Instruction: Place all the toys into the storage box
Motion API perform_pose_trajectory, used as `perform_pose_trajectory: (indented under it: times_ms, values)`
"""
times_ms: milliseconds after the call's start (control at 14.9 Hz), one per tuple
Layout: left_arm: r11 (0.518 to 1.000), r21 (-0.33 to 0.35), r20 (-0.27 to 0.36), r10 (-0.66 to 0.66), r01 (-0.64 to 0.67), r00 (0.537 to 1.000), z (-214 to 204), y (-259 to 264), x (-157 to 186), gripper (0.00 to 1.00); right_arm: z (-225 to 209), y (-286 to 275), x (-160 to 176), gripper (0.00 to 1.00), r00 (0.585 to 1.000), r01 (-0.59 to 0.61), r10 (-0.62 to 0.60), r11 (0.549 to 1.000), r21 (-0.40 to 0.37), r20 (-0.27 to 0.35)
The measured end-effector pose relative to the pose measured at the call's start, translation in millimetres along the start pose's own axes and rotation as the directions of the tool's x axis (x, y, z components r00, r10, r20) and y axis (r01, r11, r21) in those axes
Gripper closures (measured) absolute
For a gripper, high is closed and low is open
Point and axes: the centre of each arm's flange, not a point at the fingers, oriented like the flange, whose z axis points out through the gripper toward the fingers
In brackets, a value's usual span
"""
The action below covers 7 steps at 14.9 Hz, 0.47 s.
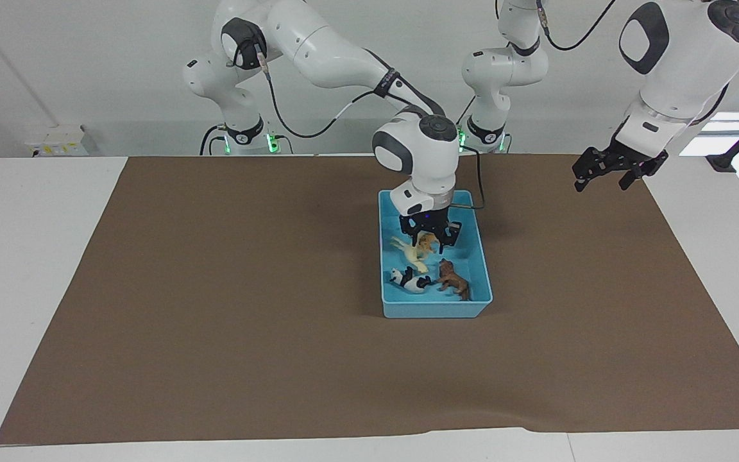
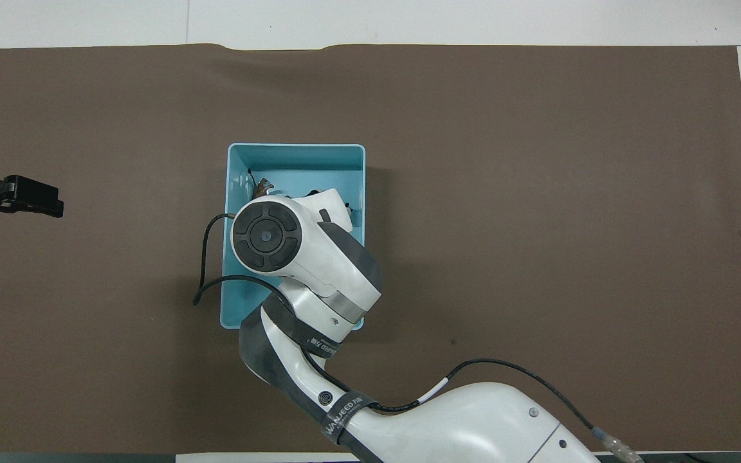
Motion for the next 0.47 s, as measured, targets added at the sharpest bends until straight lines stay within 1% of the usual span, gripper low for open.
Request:
perform_pose_trajectory:
  times_ms: [67, 135, 269, 337, 471]
  values:
    - [1.000, 0.000, -0.004, 0.000, 0.000, 1.000, -0.3, 0.0, 0.4, 0.00, -8.6, 3.3, 8.0, 0.07, 1.000, -0.012, 0.012, 1.000, -0.005, -0.004]
    - [1.000, 0.000, -0.006, 0.000, 0.000, 1.000, -0.6, 0.0, 0.7, 0.00, -23.0, 7.1, 20.7, 0.00, 0.999, -0.030, 0.030, 1.000, 0.004, -0.014]
    - [1.000, 0.000, -0.007, 0.000, 0.000, 1.000, -0.7, 0.0, 0.8, 0.00, -66.0, 27.7, 66.8, 0.00, 0.997, -0.067, 0.068, 0.997, 0.023, -0.039]
    - [1.000, 0.000, -0.007, 0.000, 0.000, 1.000, -0.7, 0.0, 0.8, 0.00, -94.3, 48.4, 98.5, 0.00, 0.998, -0.043, 0.043, 0.999, 0.016, -0.048]
    - [1.000, 0.000, -0.008, 0.000, 0.000, 1.000, -0.7, 0.0, 0.8, 0.00, -158.1, 107.7, 163.3, 0.00, 0.996, 0.074, -0.075, 0.997, -0.007, -0.054]
